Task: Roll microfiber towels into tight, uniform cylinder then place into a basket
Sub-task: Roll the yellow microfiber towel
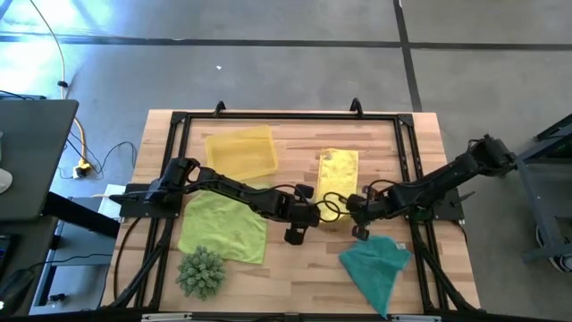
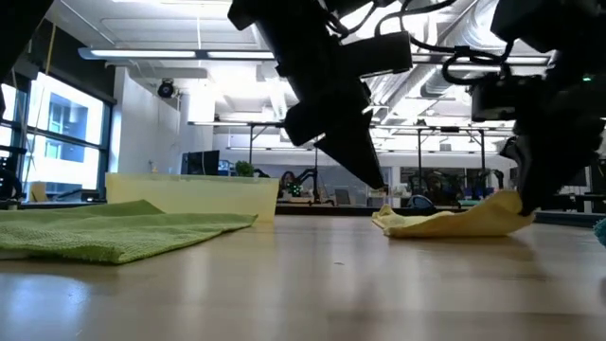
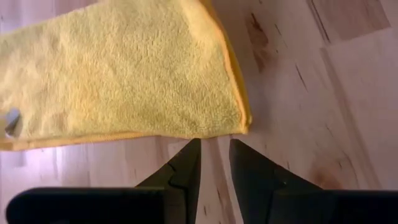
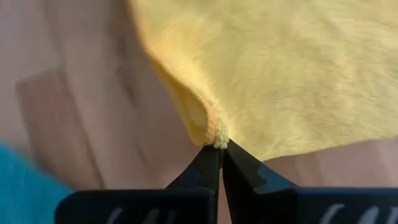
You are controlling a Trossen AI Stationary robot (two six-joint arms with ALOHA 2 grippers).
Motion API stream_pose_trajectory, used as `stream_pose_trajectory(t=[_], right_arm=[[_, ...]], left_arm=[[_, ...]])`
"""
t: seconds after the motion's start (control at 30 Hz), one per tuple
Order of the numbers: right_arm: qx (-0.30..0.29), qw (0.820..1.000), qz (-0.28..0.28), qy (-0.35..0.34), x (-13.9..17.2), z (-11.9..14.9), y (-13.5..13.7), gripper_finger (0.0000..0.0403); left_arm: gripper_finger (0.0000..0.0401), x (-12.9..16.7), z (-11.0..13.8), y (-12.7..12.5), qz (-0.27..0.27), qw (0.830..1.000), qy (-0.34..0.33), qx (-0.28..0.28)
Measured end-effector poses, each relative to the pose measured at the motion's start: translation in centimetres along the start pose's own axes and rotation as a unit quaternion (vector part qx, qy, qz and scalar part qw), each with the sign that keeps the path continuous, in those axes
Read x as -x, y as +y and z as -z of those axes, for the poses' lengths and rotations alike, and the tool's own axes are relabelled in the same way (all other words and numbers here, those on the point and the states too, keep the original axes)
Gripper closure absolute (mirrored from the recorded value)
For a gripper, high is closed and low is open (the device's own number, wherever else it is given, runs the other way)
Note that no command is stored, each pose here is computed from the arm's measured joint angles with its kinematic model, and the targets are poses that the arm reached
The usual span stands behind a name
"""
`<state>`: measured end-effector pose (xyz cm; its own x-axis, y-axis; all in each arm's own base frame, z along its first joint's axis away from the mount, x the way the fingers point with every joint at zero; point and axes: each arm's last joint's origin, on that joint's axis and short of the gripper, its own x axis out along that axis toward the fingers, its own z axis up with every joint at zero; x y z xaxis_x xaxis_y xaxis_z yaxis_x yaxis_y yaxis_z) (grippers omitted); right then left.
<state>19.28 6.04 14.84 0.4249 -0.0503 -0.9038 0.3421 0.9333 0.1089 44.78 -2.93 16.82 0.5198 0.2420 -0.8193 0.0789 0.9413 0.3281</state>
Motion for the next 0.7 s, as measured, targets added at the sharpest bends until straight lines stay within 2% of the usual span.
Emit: stream_pose_trajectory(t=[0.17,0.33,0.47,0.7], right_arm=[[-0.075,0.997,0.033,-0.009,-0.1,-0.2,-0.7,0.0403],[-0.149,0.986,0.080,0.006,-0.1,0.1,-1.7,0.0403],[-0.149,0.985,0.082,0.000,-0.1,0.0,-1.7,0.0403],[-0.169,0.981,0.096,0.009,0.0,0.3,-1.9,0.0403]], left_arm=[[0.0325,0.0,0.0,0.0,-0.001,1.000,-0.002,0.028],[0.0325,0.0,-0.2,0.0,-0.002,0.999,-0.012,0.037],[0.0325,-0.1,-0.9,0.1,0.018,0.998,-0.049,0.040],[0.0325,-2.1,-1.6,0.5,0.029,0.993,-0.112,0.036]])
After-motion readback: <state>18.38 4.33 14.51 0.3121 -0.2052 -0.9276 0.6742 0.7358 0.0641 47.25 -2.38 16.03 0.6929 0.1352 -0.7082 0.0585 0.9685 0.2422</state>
